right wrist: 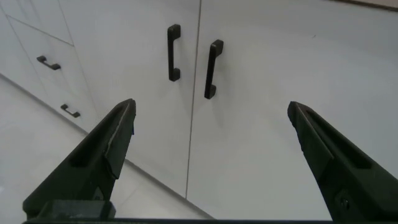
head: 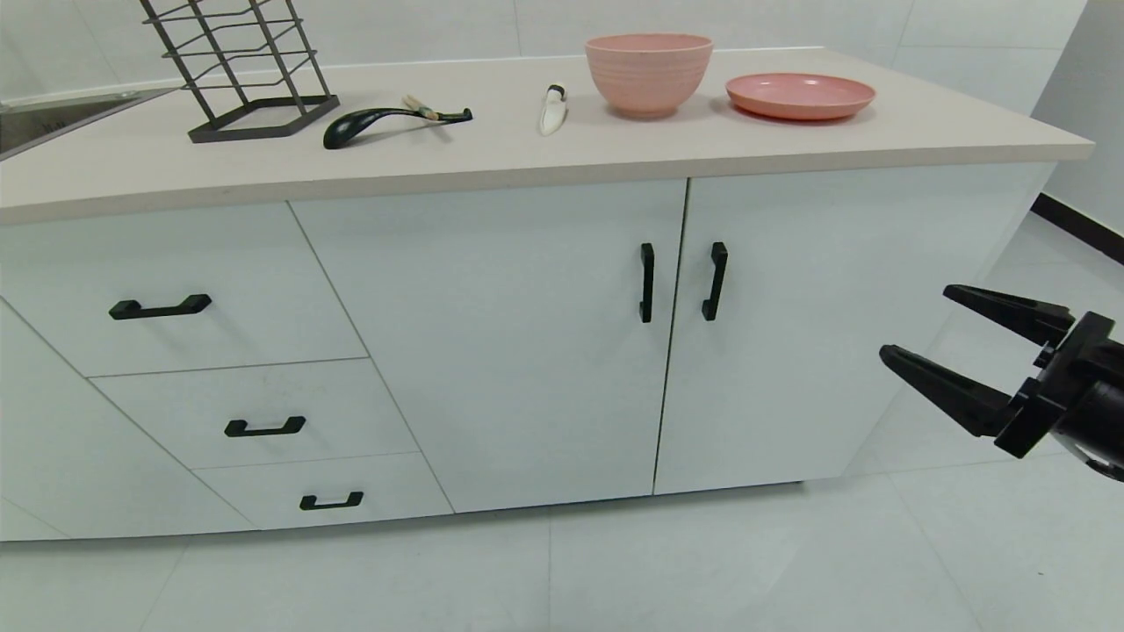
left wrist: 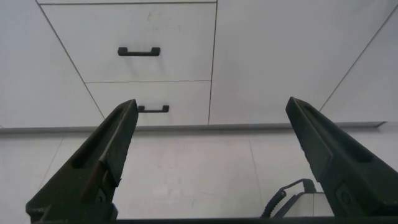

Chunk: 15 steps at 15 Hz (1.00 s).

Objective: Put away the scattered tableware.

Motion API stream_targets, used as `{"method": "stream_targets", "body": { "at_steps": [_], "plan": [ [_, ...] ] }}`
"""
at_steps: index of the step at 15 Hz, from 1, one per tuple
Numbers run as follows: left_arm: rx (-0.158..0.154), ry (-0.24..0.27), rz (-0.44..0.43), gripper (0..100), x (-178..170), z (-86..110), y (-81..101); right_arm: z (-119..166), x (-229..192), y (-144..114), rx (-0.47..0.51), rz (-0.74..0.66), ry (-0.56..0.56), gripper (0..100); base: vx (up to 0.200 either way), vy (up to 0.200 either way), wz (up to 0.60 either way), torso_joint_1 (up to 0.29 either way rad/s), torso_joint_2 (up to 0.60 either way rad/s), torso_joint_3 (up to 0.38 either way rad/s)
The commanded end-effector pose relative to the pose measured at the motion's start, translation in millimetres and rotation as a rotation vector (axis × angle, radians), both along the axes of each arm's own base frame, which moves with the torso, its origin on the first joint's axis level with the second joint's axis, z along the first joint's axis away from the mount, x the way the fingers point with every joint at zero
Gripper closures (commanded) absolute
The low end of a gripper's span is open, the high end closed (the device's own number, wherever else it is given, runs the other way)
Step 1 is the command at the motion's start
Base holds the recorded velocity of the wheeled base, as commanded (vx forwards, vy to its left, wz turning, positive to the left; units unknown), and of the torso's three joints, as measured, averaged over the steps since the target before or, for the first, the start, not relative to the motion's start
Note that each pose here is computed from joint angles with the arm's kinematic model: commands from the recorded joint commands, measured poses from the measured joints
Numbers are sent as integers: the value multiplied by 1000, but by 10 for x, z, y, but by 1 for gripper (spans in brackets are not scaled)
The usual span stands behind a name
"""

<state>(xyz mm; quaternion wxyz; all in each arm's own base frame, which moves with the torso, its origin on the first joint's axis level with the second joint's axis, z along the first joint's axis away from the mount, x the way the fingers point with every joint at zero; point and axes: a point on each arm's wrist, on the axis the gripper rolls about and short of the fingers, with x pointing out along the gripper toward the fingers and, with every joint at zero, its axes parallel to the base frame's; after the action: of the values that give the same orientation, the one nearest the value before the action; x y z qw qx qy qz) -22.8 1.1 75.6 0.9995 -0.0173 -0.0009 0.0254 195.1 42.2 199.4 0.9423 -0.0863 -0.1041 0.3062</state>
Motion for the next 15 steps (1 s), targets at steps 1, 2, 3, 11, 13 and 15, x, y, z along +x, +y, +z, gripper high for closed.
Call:
{"method": "stream_targets", "body": {
  "at_steps": [1, 2, 3, 11, 13, 15],
  "plan": [
    [-1, -1, 1, 0, 0, 1, 0, -146, 187, 20, -26, 7, 58, 0, 0, 0, 0, 0, 0, 0],
    [-11, -3, -3, 0, -1, 5, -1, -115, 273, 39, -39, 31, 28, 0, 0, 0, 0, 0, 0, 0],
    [-4, -7, -25, 0, 0, 7, -6, -60, 369, 57, -47, 49, -2, 0, 0, 0, 0, 0, 0, 0],
    [-4, 61, -443, 0, 322, 946, -82, -121, 559, 264, -66, 152, -12, 0, 0, 0, 0, 0, 0, 0],
    [82, 142, -575, 0, 492, 933, -133, -95, 535, 267, -65, 157, -23, 0, 0, 0, 0, 0, 0, 0],
    [129, 171, -669, 0, 725, 1002, -197, -91, 532, 275, -66, 161, -29, 0, 0, 0, 0, 0, 0, 0]
  ]
}}
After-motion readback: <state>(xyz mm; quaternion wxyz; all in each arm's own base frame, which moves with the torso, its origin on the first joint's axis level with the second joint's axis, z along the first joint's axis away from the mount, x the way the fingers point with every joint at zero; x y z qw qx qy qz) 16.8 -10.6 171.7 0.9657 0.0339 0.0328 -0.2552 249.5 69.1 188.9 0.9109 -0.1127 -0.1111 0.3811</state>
